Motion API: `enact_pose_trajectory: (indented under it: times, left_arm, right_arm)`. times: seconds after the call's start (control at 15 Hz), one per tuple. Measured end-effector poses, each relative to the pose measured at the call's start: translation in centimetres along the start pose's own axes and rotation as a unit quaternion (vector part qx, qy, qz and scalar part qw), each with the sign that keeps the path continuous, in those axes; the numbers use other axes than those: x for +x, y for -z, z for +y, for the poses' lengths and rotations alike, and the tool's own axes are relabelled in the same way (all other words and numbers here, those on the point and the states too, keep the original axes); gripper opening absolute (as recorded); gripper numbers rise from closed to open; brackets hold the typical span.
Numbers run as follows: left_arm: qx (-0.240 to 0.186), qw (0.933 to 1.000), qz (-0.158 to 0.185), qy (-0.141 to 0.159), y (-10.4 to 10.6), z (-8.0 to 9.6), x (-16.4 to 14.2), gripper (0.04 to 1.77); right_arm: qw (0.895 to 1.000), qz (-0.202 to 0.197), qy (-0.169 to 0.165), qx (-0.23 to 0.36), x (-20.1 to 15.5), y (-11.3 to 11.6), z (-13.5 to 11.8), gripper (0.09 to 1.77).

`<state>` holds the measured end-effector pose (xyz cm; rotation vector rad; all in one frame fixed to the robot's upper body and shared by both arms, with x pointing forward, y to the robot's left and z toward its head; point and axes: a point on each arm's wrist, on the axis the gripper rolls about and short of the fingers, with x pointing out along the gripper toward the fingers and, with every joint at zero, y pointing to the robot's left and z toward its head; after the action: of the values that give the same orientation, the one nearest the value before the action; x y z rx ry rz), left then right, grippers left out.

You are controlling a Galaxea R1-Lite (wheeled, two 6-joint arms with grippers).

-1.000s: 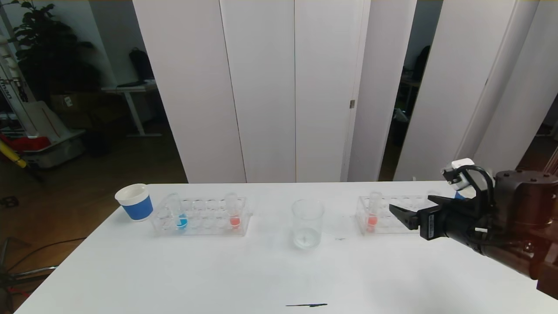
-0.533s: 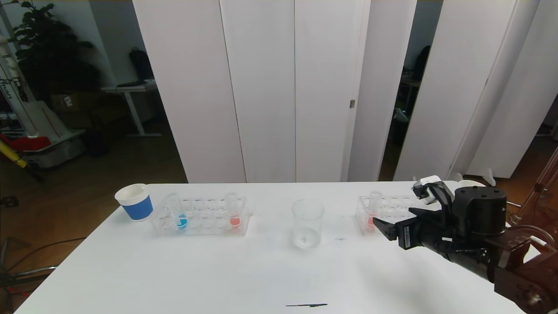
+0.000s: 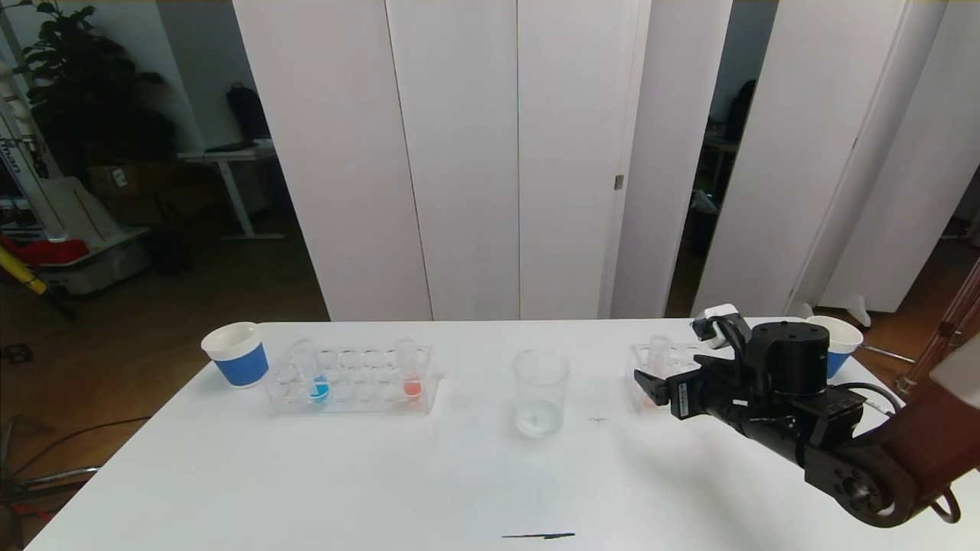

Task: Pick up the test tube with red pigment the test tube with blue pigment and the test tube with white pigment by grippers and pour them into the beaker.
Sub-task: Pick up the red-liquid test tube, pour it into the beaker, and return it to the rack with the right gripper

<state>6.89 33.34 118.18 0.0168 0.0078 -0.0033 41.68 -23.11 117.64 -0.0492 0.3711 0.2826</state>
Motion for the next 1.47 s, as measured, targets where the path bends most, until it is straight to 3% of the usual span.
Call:
enact_pose_trajectory:
  times: [0.87, 0.93, 1.0, 1.13, 1.2, 1.33, 1.47]
  left_arm:
    - [0.000, 1.0000, 0.000, 0.000, 0.0, 0.0, 0.0, 1.75]
    - [0.000, 1.0000, 0.000, 0.000, 0.0, 0.0, 0.0, 1.75]
    - [0.000, 1.0000, 0.000, 0.000, 0.0, 0.0, 0.0, 1.75]
    - [0.000, 1.0000, 0.000, 0.000, 0.0, 0.0, 0.0, 1.75]
    - [0.000, 1.0000, 0.000, 0.000, 0.0, 0.0, 0.0, 1.75]
    - [0.000, 1.0000, 0.000, 0.000, 0.0, 0.0, 0.0, 1.75]
    - [0.000, 1.0000, 0.000, 0.000, 0.0, 0.0, 0.0, 1.75]
  right_arm:
    - [1.000, -0.013, -0.002, -0.003, 3.0, 0.0, 0.3, 1.75]
    - [1.000, -0.013, -0.002, -0.003, 3.1, 0.0, 0.3, 1.63]
    - [1.000, -0.013, -0.002, -0.003, 3.2, 0.1, 0.3, 1.37]
    - [1.000, -0.013, -0.001, -0.001, 3.2, 0.1, 0.2, 0.52]
    - [1.000, -0.014, -0.001, 0.001, 3.3, 0.0, 0.2, 0.41]
    - [1.000, -0.016, -0.001, 0.001, 3.3, -0.1, 0.2, 0.63]
    - [1.000, -0.016, -0.002, 0.002, 3.3, -0.1, 0.2, 0.58]
